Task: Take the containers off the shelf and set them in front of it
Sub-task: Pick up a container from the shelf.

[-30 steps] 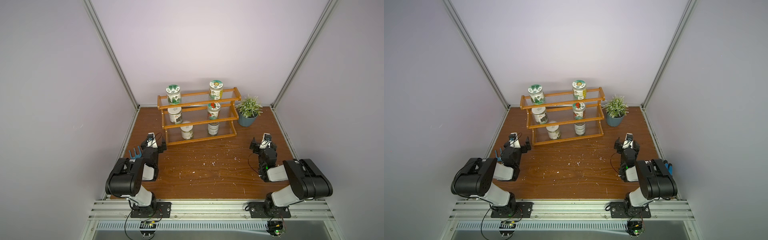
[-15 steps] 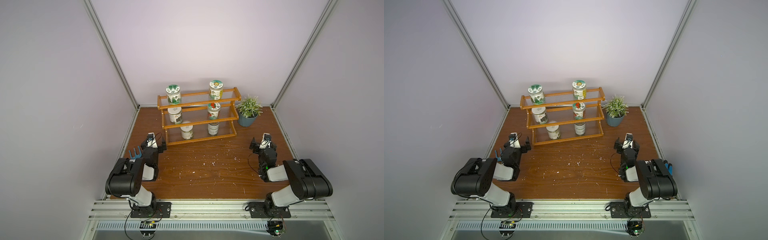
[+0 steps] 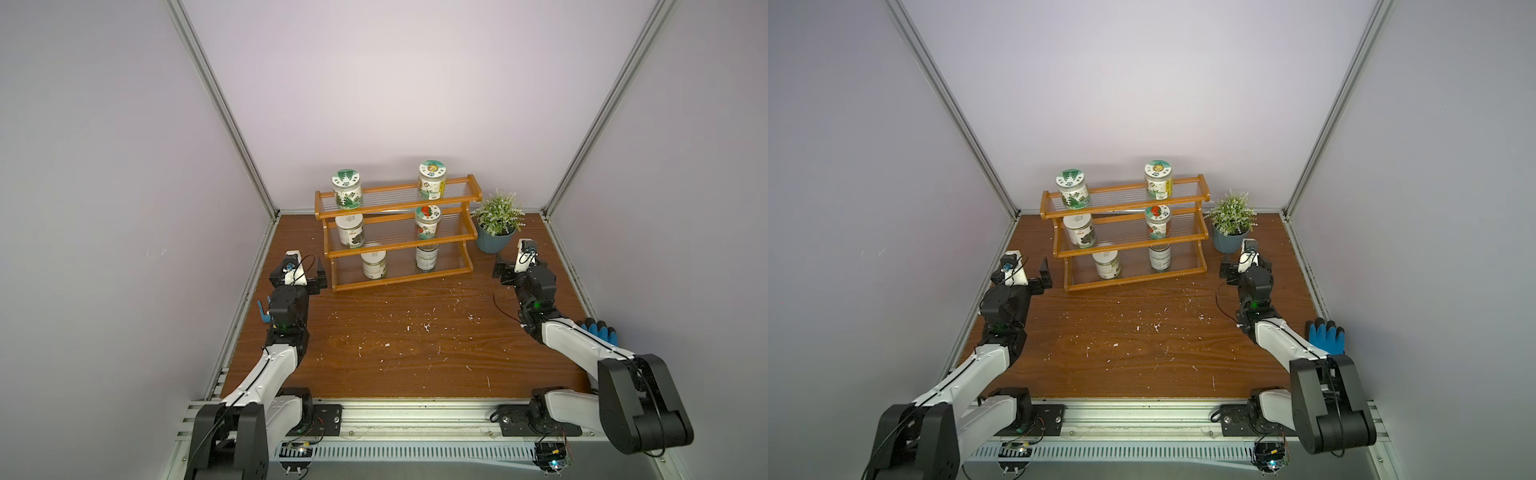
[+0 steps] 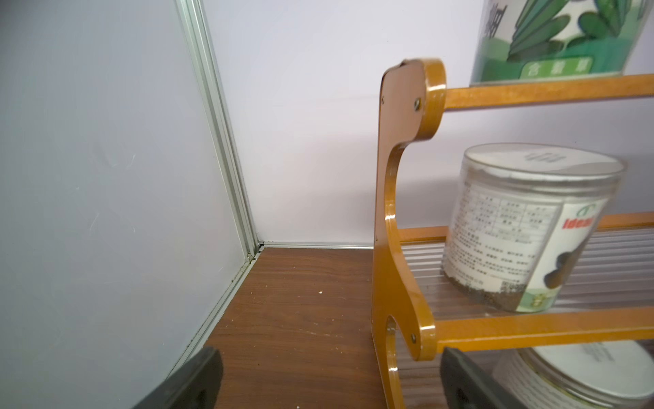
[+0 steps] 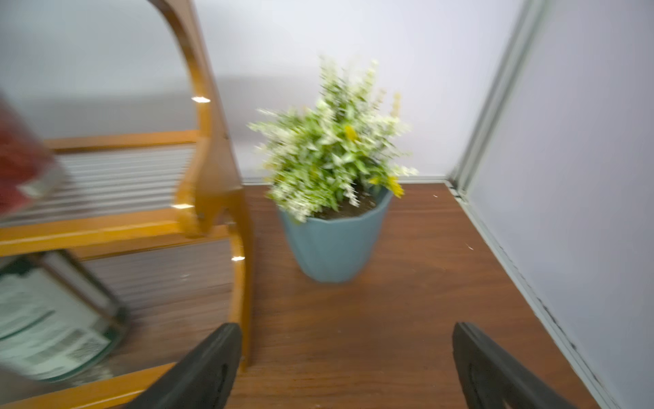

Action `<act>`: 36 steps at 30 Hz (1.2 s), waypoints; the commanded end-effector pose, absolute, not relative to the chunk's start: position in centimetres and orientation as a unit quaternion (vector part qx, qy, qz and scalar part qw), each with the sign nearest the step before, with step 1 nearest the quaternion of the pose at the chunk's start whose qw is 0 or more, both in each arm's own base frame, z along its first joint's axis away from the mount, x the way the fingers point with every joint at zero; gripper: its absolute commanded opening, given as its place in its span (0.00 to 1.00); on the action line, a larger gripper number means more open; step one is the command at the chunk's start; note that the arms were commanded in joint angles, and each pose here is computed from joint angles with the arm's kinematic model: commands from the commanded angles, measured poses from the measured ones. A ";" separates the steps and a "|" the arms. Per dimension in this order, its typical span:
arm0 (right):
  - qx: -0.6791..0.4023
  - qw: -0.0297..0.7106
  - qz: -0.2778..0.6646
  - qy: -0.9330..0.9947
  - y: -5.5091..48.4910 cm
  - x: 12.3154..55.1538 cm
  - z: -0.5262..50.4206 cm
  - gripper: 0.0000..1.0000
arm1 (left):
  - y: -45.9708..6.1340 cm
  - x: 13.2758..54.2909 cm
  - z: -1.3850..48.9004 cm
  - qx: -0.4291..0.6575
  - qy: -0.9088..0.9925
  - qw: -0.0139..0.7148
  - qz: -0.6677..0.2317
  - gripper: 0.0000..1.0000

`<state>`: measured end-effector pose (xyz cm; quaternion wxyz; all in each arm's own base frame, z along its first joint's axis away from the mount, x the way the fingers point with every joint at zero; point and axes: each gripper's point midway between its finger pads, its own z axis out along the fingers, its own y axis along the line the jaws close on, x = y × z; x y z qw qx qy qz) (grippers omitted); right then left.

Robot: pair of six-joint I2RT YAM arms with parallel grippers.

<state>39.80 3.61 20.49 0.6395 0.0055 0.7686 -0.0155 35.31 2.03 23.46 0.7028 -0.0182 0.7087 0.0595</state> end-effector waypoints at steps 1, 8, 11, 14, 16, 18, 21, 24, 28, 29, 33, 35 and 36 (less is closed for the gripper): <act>-0.070 0.623 0.020 0.779 8.2 39.2 23.5 1.00 | 0.7 35.0 21.6 0.013 0.759 0.650 0.039 1.00; -0.134 0.657 0.109 0.734 13.3 38.5 33.7 0.99 | -3.3 35.1 24.0 0.061 0.750 0.655 -0.072 1.00; -0.155 0.662 0.144 0.719 15.0 38.7 36.8 1.00 | -5.4 35.6 24.7 0.094 0.749 0.644 -0.126 1.00; -0.176 0.669 0.178 0.699 16.6 39.1 39.5 0.99 | -6.8 35.9 25.6 0.110 0.742 0.639 -0.169 1.00; -0.188 0.672 0.197 0.689 17.6 39.7 40.9 1.00 | -7.7 36.0 26.0 0.123 0.738 0.635 -0.195 1.00; -0.196 0.674 0.211 0.680 18.5 40.4 42.0 0.99 | -8.3 35.8 26.2 0.132 0.735 0.630 -0.213 1.00; -0.200 0.675 0.228 0.673 19.4 41.8 42.8 1.00 | -8.7 35.5 26.0 0.137 0.733 0.627 -0.227 1.00; -0.199 0.671 0.242 0.672 20.4 43.5 42.8 0.99 | -8.9 35.2 25.7 0.137 0.730 0.629 -0.231 1.00; -0.190 0.676 0.245 0.668 21.4 45.7 42.8 1.00 | -9.0 34.9 25.2 0.134 0.730 0.628 -0.234 1.00; -0.187 0.681 0.242 0.665 21.6 46.0 42.9 1.00 | -9.0 34.9 25.0 0.132 0.731 0.627 -0.234 1.00; -0.184 0.687 0.237 0.662 22.5 47.6 42.9 1.00 | -8.9 34.8 24.8 0.130 0.730 0.629 -0.234 1.00; -0.187 0.687 0.237 0.661 23.1 48.2 42.6 0.99 | -9.0 34.8 24.8 0.132 0.729 0.630 -0.234 1.00; -0.188 0.687 0.237 0.661 23.4 48.5 42.5 1.00 | -8.9 34.8 24.8 0.131 0.729 0.630 -0.233 1.00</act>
